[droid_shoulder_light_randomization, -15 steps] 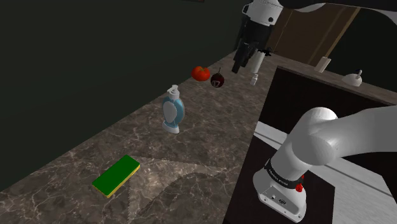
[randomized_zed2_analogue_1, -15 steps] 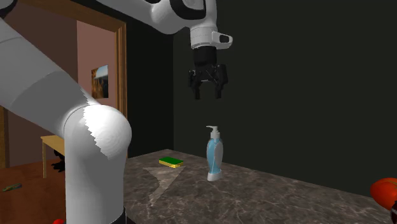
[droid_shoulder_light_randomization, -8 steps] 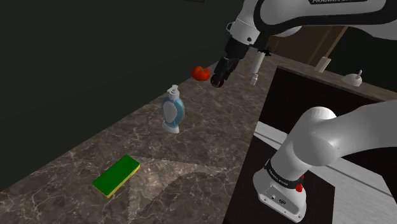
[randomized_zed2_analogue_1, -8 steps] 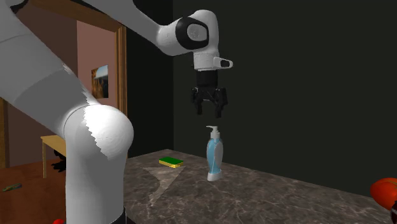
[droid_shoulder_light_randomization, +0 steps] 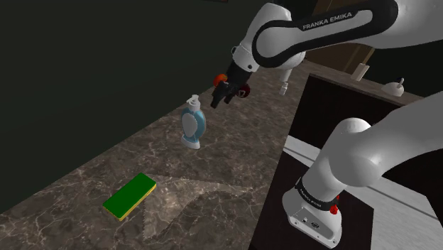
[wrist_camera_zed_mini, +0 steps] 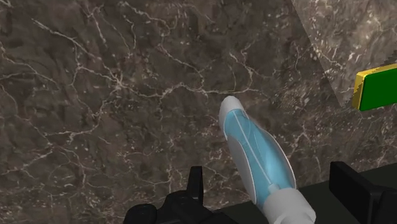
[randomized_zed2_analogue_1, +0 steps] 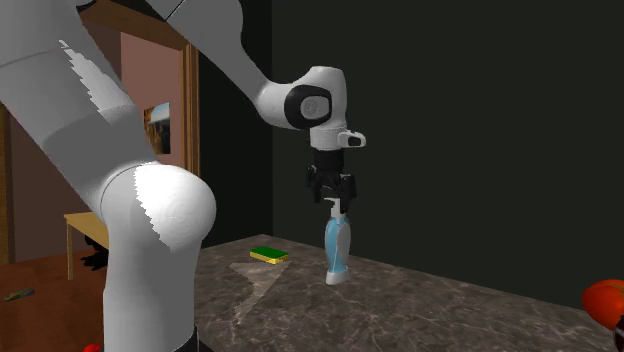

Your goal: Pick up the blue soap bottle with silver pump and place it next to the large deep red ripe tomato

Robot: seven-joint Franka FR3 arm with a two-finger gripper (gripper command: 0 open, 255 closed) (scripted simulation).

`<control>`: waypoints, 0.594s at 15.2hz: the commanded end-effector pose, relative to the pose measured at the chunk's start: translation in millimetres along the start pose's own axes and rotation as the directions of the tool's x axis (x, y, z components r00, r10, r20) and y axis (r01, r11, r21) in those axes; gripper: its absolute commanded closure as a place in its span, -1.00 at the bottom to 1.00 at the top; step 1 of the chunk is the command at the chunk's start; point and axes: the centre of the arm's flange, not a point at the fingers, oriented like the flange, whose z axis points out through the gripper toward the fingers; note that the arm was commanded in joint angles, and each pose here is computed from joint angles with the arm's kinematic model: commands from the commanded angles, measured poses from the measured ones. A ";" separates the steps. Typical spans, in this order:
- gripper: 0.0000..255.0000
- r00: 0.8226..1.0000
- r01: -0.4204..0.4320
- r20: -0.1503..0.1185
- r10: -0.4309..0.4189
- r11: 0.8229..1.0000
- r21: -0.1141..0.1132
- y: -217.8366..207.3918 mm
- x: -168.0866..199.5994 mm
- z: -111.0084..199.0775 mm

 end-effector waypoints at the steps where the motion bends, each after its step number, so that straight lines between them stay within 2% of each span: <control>1: -1.00 1.000 -0.011 -0.026 0.012 1.000 0.024 -6.7 10.1 21.9; 4: -1.00 0.998 -0.022 -0.055 0.025 0.998 0.055 -14.9 21.9 48.1; 9: -1.00 0.998 -0.022 -0.055 0.025 0.998 0.055 -16.3 23.4 74.4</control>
